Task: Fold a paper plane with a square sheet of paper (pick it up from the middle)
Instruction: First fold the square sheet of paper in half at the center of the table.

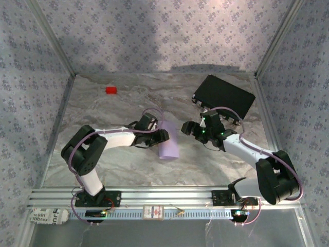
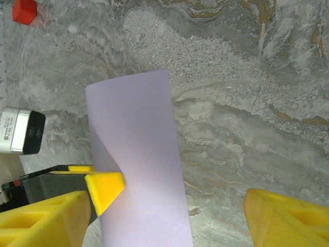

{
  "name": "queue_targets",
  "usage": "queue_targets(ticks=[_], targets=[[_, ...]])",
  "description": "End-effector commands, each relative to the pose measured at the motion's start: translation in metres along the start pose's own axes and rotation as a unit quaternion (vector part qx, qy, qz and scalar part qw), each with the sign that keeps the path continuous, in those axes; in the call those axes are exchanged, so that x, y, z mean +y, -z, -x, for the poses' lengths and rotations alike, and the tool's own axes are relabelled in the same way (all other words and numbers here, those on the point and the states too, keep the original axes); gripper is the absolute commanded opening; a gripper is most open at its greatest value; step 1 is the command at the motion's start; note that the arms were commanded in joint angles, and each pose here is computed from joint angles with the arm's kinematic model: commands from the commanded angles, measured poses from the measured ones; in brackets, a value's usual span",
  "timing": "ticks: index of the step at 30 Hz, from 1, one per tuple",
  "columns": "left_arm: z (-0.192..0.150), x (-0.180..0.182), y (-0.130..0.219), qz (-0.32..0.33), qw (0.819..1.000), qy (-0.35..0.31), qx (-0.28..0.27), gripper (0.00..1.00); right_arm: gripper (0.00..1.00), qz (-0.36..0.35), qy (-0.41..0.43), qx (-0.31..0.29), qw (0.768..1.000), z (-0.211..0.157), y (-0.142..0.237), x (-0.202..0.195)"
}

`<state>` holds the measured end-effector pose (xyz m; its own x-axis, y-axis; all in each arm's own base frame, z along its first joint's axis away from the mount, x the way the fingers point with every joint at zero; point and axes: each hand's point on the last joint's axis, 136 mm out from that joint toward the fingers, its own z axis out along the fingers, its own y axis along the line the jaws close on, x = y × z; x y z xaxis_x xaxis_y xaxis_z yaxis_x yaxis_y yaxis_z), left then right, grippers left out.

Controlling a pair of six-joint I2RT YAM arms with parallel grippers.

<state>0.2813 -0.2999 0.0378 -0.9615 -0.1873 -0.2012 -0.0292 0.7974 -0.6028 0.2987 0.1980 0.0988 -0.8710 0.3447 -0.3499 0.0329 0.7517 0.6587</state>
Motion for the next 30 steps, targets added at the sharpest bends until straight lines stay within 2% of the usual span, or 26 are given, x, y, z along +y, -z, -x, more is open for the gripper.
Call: queue_targets(ticks=[1,9,30], targets=[[0.008,-0.002,0.015,0.022,0.999,-0.028,-0.020,0.57,0.80,0.009,0.013,-0.004,1.000,0.006,-0.001,0.010],[0.011,0.002,0.025,0.029,0.998,-0.039,-0.040,0.55,0.81,0.010,0.014,0.002,1.000,0.003,-0.005,0.011],[-0.003,0.031,0.005,0.042,0.998,-0.030,0.019,0.51,0.81,0.008,0.020,0.013,1.000,-0.003,-0.009,0.013]])
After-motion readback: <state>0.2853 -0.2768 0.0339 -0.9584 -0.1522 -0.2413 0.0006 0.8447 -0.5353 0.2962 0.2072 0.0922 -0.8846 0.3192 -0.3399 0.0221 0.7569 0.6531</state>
